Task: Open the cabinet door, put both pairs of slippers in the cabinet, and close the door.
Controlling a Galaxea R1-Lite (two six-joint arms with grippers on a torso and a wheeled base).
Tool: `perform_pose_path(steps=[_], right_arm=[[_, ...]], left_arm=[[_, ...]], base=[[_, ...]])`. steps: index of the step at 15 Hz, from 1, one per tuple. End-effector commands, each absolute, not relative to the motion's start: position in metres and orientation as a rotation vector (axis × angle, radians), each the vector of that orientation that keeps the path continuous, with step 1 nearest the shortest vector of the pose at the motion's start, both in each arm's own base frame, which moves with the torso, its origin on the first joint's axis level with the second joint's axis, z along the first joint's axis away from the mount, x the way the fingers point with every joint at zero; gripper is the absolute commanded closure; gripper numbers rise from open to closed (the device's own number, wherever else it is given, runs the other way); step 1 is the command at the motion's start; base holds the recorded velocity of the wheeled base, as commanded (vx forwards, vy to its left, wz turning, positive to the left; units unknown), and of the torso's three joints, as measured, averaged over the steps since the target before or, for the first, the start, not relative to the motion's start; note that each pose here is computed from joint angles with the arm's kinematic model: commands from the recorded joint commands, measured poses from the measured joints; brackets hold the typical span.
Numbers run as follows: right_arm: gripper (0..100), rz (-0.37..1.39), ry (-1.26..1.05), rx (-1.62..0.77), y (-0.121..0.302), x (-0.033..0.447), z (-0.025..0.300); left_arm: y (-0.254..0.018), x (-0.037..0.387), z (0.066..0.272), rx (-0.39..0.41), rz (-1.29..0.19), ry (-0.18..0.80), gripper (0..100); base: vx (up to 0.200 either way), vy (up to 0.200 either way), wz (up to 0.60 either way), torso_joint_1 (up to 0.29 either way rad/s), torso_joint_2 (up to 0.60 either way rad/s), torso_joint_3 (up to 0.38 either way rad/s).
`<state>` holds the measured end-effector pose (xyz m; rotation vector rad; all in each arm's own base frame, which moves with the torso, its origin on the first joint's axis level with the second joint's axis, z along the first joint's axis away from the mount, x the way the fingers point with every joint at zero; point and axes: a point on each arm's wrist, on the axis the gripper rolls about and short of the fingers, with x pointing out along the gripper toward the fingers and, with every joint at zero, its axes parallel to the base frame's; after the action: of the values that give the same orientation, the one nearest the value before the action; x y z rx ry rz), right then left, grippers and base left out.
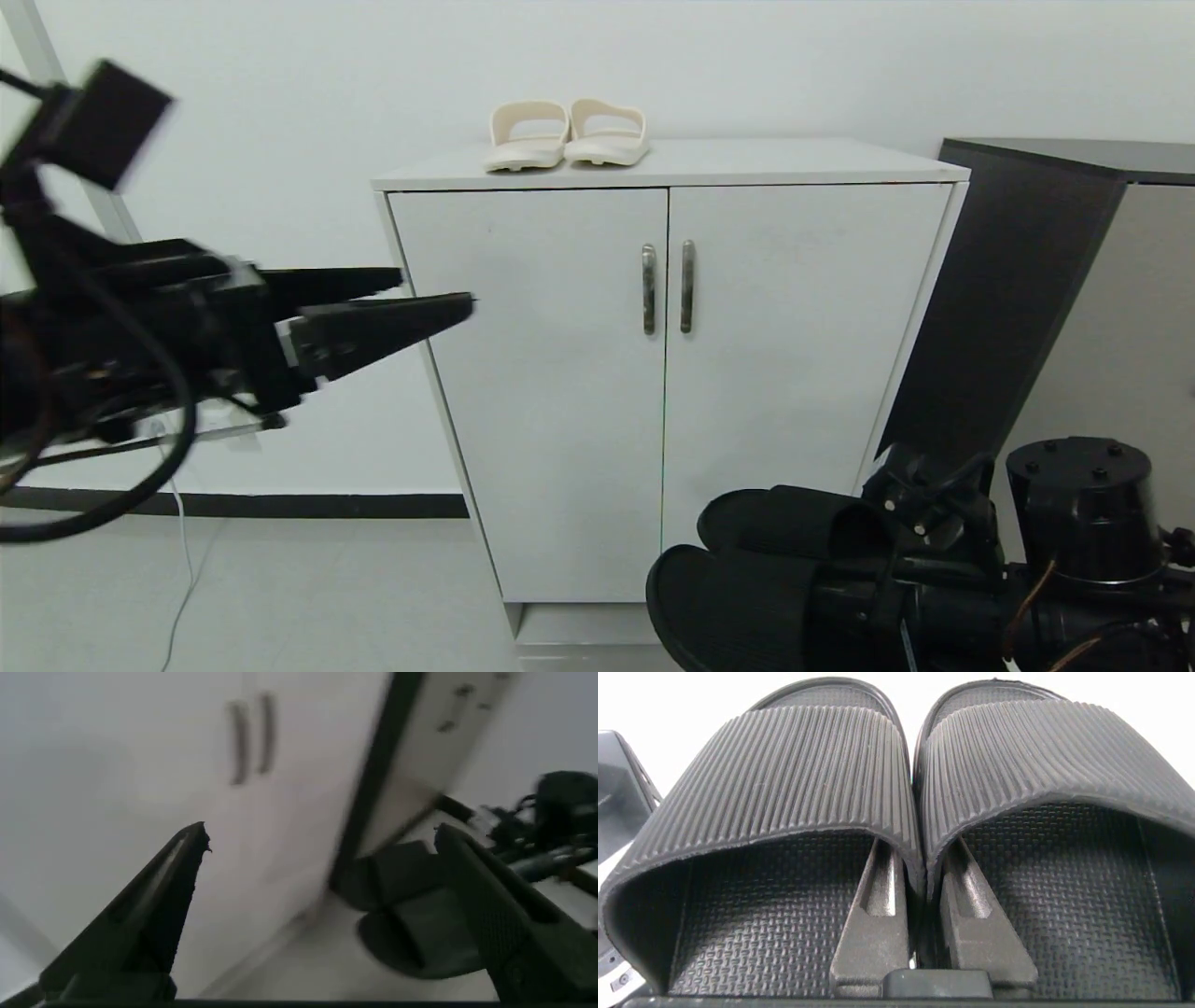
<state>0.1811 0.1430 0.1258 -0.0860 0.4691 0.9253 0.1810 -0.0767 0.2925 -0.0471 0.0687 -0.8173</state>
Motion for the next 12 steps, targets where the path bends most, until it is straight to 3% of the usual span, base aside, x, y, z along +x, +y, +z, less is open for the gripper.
perform_pose_path(steps=[1,4,7,12], right_arm=[[100,0.926,0.466,-0.085,0.143,0.181,0.126],[100,0.926,0.461,-0.083,0.143,0.181,0.127],[100,0.926,0.464,-0.084,0.142,0.18,0.125],[100,0.927,0.466,-0.087,0.142,0.18,0.125]], left_arm=[[-0.14,0.227,0.287,-0.073,-0.992,0.152,0],[-0.176,0.247,0.284,-0.134,-1.13,0.187,0],[-0.19,0.272,0.275,-0.242,-1.307,0.258,0],[-0.213,0.334,0.248,-0.318,-1.278,0.261,0]], base=[[0.0,0.0,0.0,0.0,0.0,0.0],[0.0,0.0,0.0,0.0,0.0,0.0],[0.0,0.0,0.0,0.0,0.0,0.0],[0.0,0.0,0.0,0.0,0.0,0.0]])
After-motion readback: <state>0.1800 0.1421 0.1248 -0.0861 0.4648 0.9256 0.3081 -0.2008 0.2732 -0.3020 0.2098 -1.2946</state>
